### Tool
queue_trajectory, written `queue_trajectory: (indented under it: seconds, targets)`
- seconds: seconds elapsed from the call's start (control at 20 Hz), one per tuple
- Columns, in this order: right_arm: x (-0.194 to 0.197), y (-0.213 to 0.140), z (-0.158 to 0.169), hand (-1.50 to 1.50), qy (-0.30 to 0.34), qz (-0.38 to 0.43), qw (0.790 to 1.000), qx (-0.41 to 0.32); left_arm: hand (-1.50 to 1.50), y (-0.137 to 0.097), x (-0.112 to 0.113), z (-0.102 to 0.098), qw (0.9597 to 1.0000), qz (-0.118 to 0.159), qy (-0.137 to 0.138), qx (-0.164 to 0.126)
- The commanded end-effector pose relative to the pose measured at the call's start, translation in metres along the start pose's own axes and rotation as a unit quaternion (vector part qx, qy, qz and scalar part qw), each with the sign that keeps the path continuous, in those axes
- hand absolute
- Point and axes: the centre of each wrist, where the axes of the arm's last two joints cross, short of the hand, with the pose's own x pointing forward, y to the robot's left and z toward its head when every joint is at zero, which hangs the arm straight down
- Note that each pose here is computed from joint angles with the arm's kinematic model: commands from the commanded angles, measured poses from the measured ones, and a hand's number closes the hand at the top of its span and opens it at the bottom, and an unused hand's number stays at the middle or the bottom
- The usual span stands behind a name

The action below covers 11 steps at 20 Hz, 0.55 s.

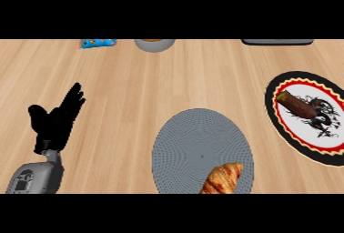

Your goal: Pick the sweet potato from the placemat and place it in the plate

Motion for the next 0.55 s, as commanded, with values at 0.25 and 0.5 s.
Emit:
queue_trajectory:
  seconds: [0.25, 0.5]
  targets:
    - [-0.024, -0.04, 0.032, -1.5, 0.017, 0.036, 0.999, -0.005, 0.0, -0.001, 0.004, 0.011, 1.0, -0.003, 0.005, -0.003]
    - [-0.026, -0.063, 0.01, -1.5, 0.036, 0.043, 0.998, -0.005, 0.0, 0.016, 0.004, 0.014, 0.9999, -0.01, 0.003, 0.001]
